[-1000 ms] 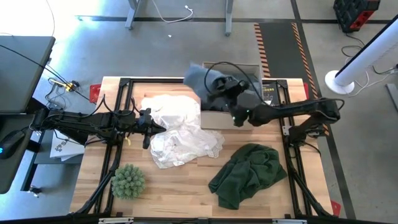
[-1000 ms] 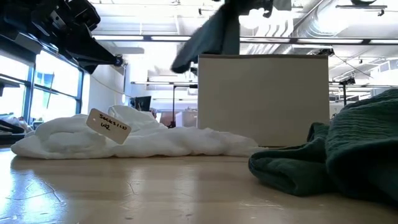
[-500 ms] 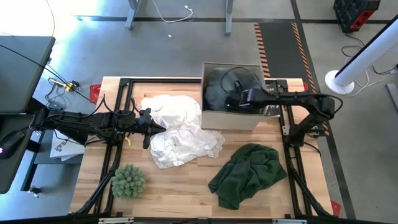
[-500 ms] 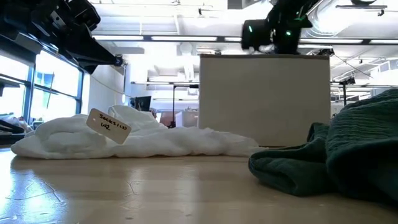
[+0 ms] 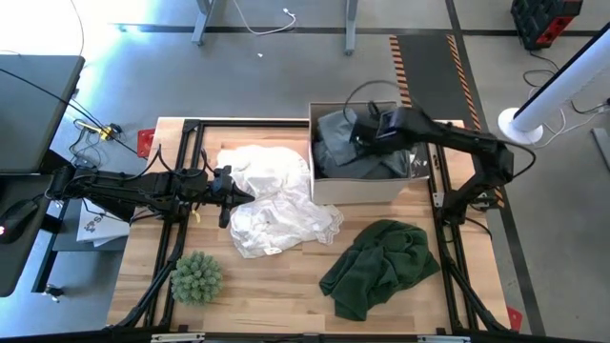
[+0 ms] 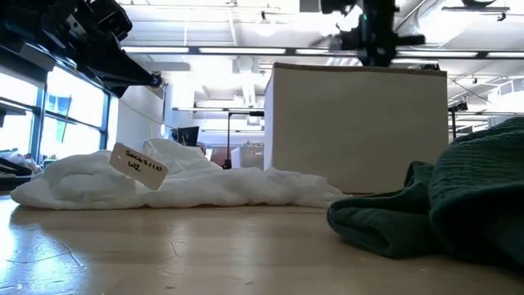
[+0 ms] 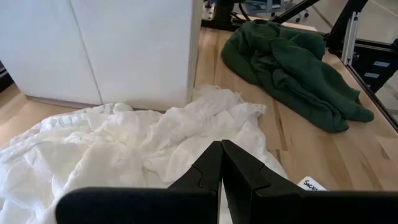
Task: Sort clothes
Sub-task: Put the gray pants into the laundry bin
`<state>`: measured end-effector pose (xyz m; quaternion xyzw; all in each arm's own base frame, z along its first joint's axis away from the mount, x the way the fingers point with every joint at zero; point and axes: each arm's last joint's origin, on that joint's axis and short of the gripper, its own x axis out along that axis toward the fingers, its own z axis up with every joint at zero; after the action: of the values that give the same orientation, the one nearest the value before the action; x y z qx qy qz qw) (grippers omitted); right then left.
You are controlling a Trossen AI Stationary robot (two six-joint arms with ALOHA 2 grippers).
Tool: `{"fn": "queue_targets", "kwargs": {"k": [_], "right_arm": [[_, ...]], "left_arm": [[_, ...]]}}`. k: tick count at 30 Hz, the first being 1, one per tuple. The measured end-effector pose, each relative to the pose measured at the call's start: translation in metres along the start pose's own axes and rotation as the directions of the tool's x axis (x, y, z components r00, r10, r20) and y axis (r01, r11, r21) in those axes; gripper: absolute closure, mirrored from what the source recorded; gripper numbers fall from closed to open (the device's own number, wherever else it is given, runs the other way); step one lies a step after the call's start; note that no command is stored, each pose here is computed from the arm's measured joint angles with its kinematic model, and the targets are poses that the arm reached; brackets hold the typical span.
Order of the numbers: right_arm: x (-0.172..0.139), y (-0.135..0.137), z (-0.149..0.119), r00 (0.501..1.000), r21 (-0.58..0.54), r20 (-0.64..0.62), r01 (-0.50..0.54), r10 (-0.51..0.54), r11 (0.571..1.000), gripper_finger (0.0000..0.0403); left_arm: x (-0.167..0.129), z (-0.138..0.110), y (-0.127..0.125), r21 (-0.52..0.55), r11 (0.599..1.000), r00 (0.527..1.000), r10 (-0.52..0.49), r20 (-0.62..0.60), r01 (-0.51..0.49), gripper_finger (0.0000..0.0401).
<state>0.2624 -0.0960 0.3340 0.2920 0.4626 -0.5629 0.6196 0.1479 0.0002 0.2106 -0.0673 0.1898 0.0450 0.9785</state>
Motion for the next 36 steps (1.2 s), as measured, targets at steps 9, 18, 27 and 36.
{"fn": "queue_targets", "kwargs": {"k": [9,18,27,36], "right_arm": [[0.008,0.037,0.021,0.897,-0.089,0.414,-0.131,0.157,0.987,0.0401],[0.157,0.054,-0.013,0.909,-0.052,0.256,-0.327,0.329,0.944,0.0401],[0.103,0.043,0.008,0.879,-0.151,0.365,-0.269,0.307,0.951,0.0401],[-0.068,0.014,-0.009,0.724,-0.269,0.512,-0.375,0.462,0.887,0.0402]], "left_arm": [[0.000,-0.001,0.000,0.001,1.000,1.000,0.000,-0.008,0.000,0.0394],[0.000,-0.001,0.000,0.003,1.000,1.000,0.001,-0.010,-0.001,0.0394],[0.000,-0.001,0.000,0.003,1.000,1.000,0.007,-0.009,-0.006,0.0394],[0.000,-0.005,0.001,0.003,1.000,0.999,0.011,-0.046,-0.011,0.0394]]}}
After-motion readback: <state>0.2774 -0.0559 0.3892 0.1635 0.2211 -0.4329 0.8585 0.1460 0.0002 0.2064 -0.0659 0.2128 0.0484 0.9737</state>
